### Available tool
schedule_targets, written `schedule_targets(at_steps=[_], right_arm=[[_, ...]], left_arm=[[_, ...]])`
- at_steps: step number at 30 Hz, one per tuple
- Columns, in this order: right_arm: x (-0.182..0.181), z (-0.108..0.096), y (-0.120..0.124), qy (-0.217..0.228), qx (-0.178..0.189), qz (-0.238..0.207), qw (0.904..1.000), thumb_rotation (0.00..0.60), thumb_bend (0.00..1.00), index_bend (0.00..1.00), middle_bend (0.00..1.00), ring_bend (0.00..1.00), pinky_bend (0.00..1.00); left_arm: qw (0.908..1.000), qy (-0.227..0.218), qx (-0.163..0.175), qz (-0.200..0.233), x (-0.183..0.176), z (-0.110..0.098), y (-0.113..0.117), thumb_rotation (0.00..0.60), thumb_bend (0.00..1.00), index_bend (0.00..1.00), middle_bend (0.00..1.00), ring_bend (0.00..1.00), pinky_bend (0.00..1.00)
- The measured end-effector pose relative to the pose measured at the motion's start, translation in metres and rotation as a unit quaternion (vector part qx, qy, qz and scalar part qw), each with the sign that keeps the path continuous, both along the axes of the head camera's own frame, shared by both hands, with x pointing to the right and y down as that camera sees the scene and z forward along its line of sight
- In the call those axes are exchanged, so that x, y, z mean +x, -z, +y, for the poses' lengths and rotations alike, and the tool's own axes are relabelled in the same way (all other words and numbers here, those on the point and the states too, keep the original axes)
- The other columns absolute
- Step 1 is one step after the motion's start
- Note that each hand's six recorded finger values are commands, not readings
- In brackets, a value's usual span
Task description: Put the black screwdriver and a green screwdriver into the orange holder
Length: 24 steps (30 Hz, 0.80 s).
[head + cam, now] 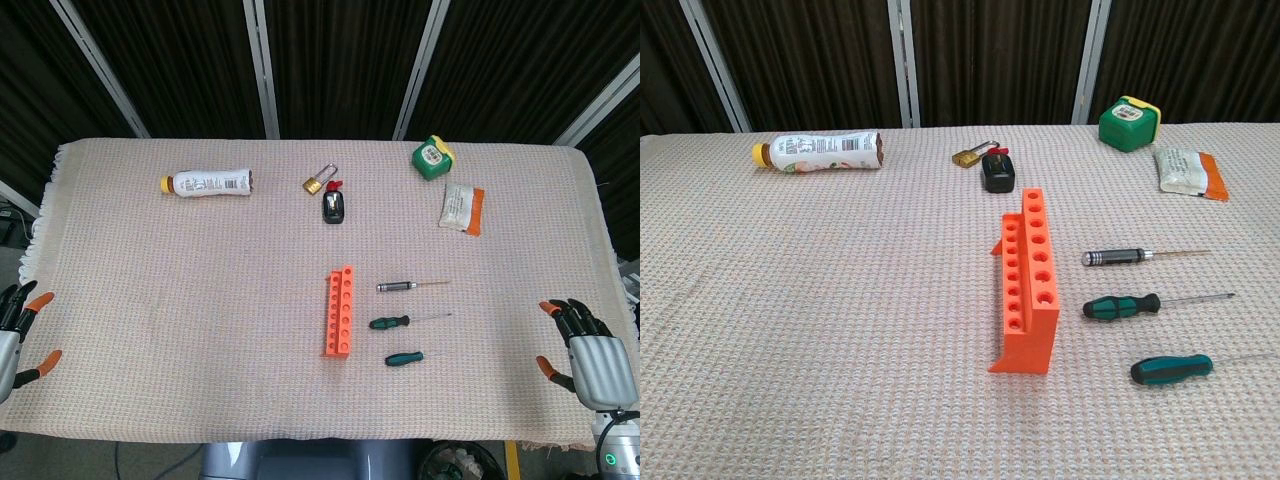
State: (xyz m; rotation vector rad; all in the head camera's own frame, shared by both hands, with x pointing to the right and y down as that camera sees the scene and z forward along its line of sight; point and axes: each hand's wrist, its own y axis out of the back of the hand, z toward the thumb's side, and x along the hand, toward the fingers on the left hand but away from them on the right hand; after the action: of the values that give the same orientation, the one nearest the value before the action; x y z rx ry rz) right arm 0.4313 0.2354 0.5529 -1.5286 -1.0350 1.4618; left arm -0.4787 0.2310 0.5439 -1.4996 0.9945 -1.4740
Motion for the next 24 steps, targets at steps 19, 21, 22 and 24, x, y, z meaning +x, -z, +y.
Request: schedule_targets(at_steps=[19, 21, 22, 24], right_arm=[[-0.0009, 0.0032, 0.0017, 0.0, 0.001, -0.005, 1.0, 0.6, 0.17, 0.21, 0.18, 0.09, 0.32], [-0.0009, 0.0036, 0.0017, -0.001, 0.0, -0.005, 1.0, 0.6, 0.17, 0.21, 0.18, 0.09, 0.32], [-0.0008, 0.0038, 0.0017, -0.001, 0.0, -0.005, 1.0, 0.6, 0.17, 0.21, 0.18, 0.09, 0.32], [-0.0007, 0.0039, 0.0019, -0.002, 0.0, -0.006, 1.0, 0.6, 0.17, 0.21, 0.18, 0.09, 0.29]], left_arm=[[1.0, 0.001, 0.001, 0.004, -0.001, 0.0008, 0.0009, 0.6, 0.19, 0.13, 0.0, 0.0, 0.0], [1.0, 0.002, 0.001, 0.004, -0.0013, 0.0013, 0.0008, 0.6, 0.19, 0.11, 0.0, 0.0, 0.0], [1.0, 0.002, 0.0, 0.004, -0.0014, 0.0016, 0.0006, 0.6, 0.19, 0.09, 0.0, 0.0, 0.0], [1.0, 0.003, -0.003, 0.007, -0.0014, 0.0024, -0.0002, 0.6, 0.19, 0.06, 0.0, 0.0, 0.0]])
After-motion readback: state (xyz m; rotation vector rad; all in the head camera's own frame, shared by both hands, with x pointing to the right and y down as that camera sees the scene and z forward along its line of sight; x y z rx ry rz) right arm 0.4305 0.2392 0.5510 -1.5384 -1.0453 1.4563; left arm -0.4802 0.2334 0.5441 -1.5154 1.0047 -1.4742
